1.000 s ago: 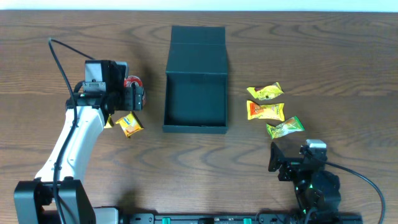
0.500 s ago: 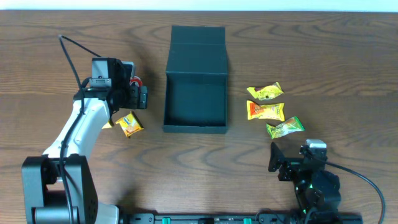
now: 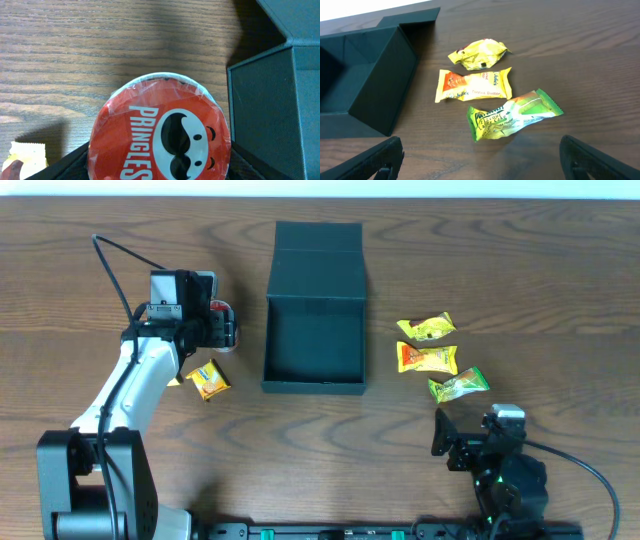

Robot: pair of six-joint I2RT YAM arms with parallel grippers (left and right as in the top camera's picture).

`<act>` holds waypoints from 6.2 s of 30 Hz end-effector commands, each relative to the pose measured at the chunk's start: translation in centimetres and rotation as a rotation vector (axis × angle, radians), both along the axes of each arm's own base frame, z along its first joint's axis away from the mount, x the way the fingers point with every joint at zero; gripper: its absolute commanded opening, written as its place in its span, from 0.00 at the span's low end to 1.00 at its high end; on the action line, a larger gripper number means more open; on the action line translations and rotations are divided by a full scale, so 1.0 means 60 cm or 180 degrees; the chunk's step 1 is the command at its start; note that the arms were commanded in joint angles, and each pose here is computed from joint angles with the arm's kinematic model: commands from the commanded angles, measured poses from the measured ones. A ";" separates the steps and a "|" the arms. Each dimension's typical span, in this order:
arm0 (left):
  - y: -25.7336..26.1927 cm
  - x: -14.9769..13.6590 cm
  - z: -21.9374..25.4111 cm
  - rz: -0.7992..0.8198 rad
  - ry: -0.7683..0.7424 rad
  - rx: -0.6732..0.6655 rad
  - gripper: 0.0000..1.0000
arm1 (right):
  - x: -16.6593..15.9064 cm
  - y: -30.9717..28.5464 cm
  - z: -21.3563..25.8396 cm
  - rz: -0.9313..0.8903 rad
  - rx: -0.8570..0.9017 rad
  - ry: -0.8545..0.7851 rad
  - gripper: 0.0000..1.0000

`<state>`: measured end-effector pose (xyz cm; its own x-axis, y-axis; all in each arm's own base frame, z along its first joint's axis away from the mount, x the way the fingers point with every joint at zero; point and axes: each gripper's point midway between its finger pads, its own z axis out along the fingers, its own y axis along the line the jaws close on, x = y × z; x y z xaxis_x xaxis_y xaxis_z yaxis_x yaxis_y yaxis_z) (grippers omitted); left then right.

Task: Pack container
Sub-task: 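Lift the Pringles can with the left gripper over the green box, then lower the can lying down into the box and release it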

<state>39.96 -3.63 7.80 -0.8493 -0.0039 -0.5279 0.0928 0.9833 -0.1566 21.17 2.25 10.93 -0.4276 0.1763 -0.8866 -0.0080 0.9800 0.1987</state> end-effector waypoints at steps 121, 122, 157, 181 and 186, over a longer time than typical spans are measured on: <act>-0.316 -0.017 0.058 0.1458 0.2064 -0.2947 0.61 | 0.000 -0.001 -0.005 -0.0024 0.0028 0.0014 0.99; -0.317 -0.015 0.065 0.1392 0.2010 -0.2944 0.59 | 0.000 -0.001 -0.005 -0.0024 0.0028 0.0014 0.99; -0.244 -0.067 -0.005 0.0359 0.0556 0.0234 0.06 | 0.000 -0.001 -0.005 -0.0024 0.0028 0.0014 0.99; -0.237 -0.089 -0.024 0.0227 0.0851 0.0416 0.06 | 0.000 -0.001 -0.005 -0.0024 0.0028 0.0014 0.99; -0.270 -0.053 0.034 -0.0056 0.0535 0.0345 0.06 | 0.000 -0.001 -0.005 -0.0024 0.0028 0.0014 0.99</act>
